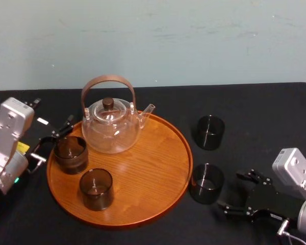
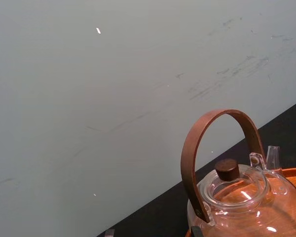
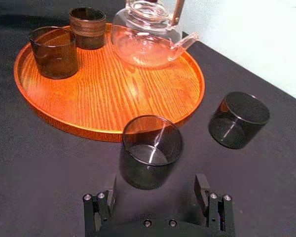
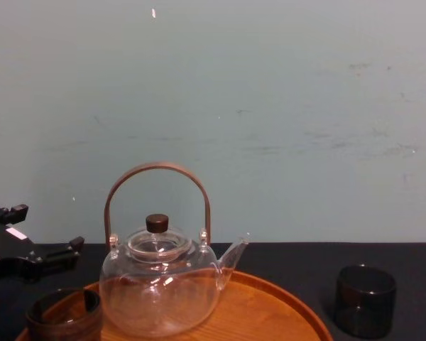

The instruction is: Pick up the glass from the table and place it on the tray.

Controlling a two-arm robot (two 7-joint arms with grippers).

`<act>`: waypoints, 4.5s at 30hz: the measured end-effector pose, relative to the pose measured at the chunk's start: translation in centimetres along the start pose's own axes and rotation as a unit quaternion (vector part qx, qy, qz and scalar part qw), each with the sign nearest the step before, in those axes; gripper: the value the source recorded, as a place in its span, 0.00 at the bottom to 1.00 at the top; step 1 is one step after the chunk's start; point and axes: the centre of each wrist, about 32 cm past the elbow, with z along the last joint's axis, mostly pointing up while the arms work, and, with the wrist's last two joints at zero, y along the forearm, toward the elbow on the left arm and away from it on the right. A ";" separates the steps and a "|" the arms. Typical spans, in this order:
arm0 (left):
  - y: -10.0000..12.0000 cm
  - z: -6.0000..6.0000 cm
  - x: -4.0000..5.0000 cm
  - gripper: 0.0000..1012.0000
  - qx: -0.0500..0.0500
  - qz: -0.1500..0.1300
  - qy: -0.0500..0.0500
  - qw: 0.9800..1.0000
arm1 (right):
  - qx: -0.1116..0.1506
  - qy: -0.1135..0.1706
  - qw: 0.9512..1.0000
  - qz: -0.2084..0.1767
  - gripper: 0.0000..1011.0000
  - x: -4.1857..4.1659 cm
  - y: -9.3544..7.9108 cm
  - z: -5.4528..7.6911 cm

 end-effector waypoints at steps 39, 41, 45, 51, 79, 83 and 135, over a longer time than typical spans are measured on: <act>0.0 0.0 0.00 0.99 0.000 0.000 0.000 1.000 | -0.006 0.071 0.997 0.027 0.99 1.22 2.9 0.9; 0.0 0.0 0.00 0.99 0.000 0.000 0.000 1.000 | -0.007 0.071 0.997 0.028 0.99 1.28 3.0 0.9; 0.0 0.0 0.00 0.99 0.000 0.000 0.000 1.000 | -0.011 0.072 0.997 0.028 0.99 1.45 3.4 1.0; 0.0 0.0 0.00 0.99 0.000 0.000 0.000 1.000 | -0.014 0.070 0.997 0.030 0.99 1.71 4.0 1.2; 0.0 0.0 0.00 0.99 0.000 0.000 0.000 1.000 | -0.017 0.060 0.998 0.027 0.99 1.94 4.8 1.6; 0.0 0.0 0.00 0.99 0.000 0.000 0.000 1.000 | -0.016 0.061 0.998 0.028 0.96 1.95 4.8 1.5; 0.0 0.0 0.00 0.99 0.000 0.000 0.000 1.000 | 0.046 0.037 0.998 0.039 0.87 4.29 3.0 5.2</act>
